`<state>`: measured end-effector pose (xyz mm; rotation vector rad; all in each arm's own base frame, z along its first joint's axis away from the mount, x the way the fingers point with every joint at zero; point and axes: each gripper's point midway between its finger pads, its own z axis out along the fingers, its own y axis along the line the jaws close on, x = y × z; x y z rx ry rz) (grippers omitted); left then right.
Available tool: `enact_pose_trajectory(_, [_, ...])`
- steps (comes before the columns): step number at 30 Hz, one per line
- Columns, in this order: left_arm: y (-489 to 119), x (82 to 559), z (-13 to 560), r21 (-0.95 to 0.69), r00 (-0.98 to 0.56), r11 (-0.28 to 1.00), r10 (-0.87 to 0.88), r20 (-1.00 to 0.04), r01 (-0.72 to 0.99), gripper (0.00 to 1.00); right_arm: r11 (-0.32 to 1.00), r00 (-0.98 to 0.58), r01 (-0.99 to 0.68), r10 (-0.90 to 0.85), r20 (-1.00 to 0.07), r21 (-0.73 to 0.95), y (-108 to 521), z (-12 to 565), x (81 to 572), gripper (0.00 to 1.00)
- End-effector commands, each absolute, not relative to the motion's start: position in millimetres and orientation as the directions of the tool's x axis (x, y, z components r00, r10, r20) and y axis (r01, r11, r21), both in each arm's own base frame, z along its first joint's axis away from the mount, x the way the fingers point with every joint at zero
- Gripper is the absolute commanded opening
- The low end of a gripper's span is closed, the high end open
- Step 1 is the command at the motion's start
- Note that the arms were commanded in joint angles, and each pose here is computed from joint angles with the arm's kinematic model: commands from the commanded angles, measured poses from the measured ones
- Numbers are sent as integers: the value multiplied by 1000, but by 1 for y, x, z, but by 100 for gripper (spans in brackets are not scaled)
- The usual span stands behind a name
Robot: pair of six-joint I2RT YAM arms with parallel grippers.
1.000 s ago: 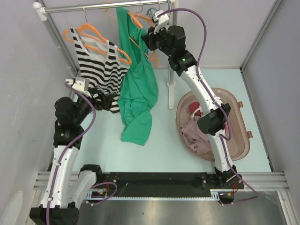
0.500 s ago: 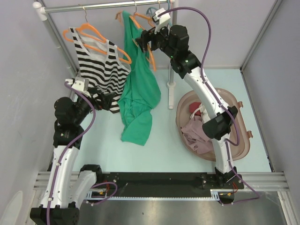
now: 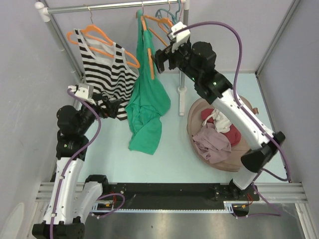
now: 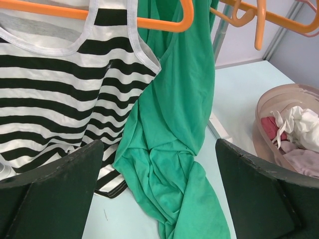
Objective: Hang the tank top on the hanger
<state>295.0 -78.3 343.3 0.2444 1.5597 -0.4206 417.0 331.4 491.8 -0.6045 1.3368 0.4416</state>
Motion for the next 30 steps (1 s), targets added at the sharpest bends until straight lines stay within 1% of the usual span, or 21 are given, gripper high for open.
enact_pose_trajectory(1, [-69,293,351,-98,6,924,-108,-994,370,99,785,285,-594,0,-959,-177,306,530,361,99])
enact_pose_trajectory(2, [-68,293,351,-95,10,927,-106,-994,363,100,779,245,-602,-31,-969,-177,307,504,355,99])
enact_pose_trajectory(3, [-67,293,351,-93,12,929,-105,-994,357,99,777,260,-608,-1,-966,-164,297,515,334,99])
enact_pose_trajectory(4, [-64,293,350,-91,11,935,-101,-995,343,99,773,252,-615,7,-968,-154,294,511,324,99])
enact_pose_trajectory(5, [-63,292,351,-87,19,938,-98,-995,335,99,770,210,-621,-20,-977,-149,293,486,320,99])
enact_pose_trajectory(8, [-55,289,348,-74,26,954,-85,-996,292,99,776,166,-625,27,-986,-84,268,478,291,99])
enact_pose_trajectory(9, [-52,288,345,-71,22,958,-80,-997,278,100,776,123,-626,1,-992,-77,265,454,288,99])
enact_pose_trajectory(10, [-49,288,336,-70,1,963,-73,-997,259,99,783,109,-619,8,-994,-62,251,451,278,99])
enact_pose_trajectory(13, [-40,282,324,-70,-20,975,-67,-998,209,100,811,-8,-585,-14,-1000,-6,229,406,275,100])
enact_pose_trajectory(14, [-39,281,321,-73,-25,977,-69,-997,201,99,832,-24,-554,28,-999,36,207,407,275,100])
enact_pose_trajectory(15, [-37,278,320,-72,-23,979,-69,-997,191,99,840,-39,-542,24,-999,42,198,398,277,100])
enact_pose_trajectory(16, [-36,277,313,-82,-42,979,-75,-996,185,99,852,-93,-519,25,-995,70,187,377,279,100])
enact_pose_trajectory(17, [-36,276,310,-88,-50,979,-80,-996,182,100,867,-101,-490,50,-994,93,167,375,281,100])
enact_pose_trajectory(20, [-41,269,299,-121,-83,973,-106,-991,197,100,871,-176,-468,73,-982,149,147,349,280,100])
enact_pose_trajectory(21, [-45,266,296,-134,-97,967,-116,-989,214,99,893,-178,-417,104,-979,171,127,348,283,100])
enact_pose_trajectory(22, [-47,262,292,-156,-102,963,-136,-985,220,100,897,-214,-400,110,-971,190,121,333,284,100])
enact_pose_trajectory(25, [-48,252,291,-175,-97,960,-157,-983,219,99,910,-241,-332,172,-955,248,91,320,285,100])
enact_pose_trajectory(26, [-46,250,290,-175,-91,962,-159,-983,210,99,901,-271,-339,181,-946,269,90,308,283,100])
enact_pose_trajectory(27, [-44,248,290,-172,-84,964,-158,-984,200,99,910,-261,-305,202,-944,279,77,306,282,100])
enact_pose_trajectory(29, [-38,243,291,-165,-63,971,-156,-986,171,99,896,-287,-316,223,-932,312,78,296,279,100])
enact_pose_trajectory(30, [-37,242,291,-163,-59,973,-155,-986,164,99,906,-268,-281,242,-933,315,65,297,279,100])
